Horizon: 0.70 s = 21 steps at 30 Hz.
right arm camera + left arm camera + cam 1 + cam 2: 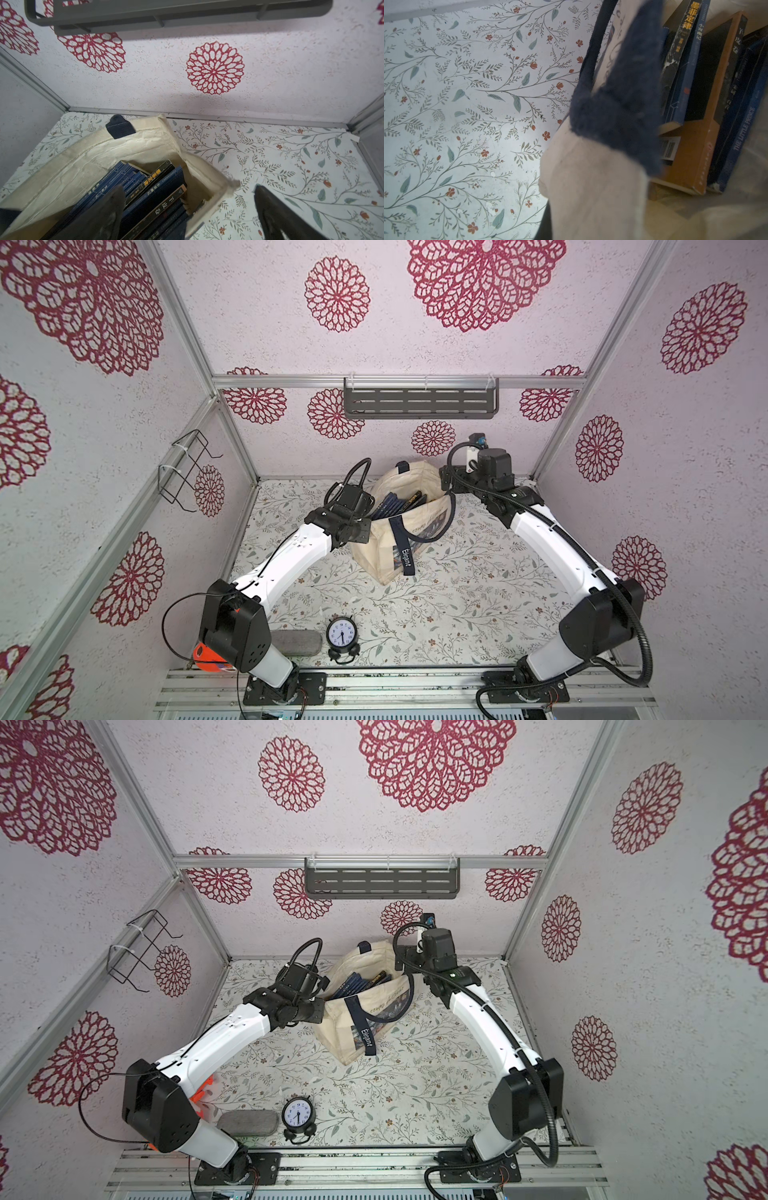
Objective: Take out the books from the canvas bag
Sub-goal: Adjust the canvas bag at the center of the board.
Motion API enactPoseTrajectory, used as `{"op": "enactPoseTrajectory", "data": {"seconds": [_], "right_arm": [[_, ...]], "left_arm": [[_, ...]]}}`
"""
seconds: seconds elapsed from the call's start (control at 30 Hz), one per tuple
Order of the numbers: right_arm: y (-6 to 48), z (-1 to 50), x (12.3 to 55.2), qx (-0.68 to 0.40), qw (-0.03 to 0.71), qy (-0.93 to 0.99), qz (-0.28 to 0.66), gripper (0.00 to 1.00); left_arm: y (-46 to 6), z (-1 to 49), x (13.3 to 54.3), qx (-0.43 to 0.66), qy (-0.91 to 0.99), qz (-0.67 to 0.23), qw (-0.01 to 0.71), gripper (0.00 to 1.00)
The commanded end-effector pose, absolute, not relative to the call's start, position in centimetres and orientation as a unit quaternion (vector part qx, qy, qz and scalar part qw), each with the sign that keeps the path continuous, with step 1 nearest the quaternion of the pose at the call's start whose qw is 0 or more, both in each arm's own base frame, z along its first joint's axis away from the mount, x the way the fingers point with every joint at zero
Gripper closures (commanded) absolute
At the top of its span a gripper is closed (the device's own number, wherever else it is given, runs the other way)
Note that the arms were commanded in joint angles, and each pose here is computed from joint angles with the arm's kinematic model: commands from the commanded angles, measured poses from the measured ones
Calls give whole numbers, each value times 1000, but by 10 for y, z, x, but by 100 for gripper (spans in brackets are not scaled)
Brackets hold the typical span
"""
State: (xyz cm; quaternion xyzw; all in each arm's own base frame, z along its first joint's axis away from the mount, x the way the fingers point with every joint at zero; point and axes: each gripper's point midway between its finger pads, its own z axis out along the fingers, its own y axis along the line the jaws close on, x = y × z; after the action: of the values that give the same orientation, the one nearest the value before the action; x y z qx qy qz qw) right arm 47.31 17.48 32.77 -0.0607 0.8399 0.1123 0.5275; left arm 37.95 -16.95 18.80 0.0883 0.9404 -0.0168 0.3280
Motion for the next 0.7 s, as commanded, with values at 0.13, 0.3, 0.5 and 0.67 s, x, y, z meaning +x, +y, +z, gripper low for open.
{"op": "enactPoseTrajectory", "data": {"seconds": [0.13, 0.3, 0.5, 0.67], "right_arm": [[192, 305, 509, -146, 490, 858, 58, 1], [201, 278, 531, -180, 449, 875, 34, 2], [193, 252, 544, -193, 415, 889, -12, 7], [200, 223, 540, -207, 373, 904, 3, 29]], "left_arm": [[-172, 241, 405, 100, 904, -33, 414, 100], [-175, 249, 403, 118, 893, -44, 432, 100], [-175, 255, 399, 121, 885, -51, 447, 100], [-172, 264, 401, 111, 876, -50, 467, 100]]}}
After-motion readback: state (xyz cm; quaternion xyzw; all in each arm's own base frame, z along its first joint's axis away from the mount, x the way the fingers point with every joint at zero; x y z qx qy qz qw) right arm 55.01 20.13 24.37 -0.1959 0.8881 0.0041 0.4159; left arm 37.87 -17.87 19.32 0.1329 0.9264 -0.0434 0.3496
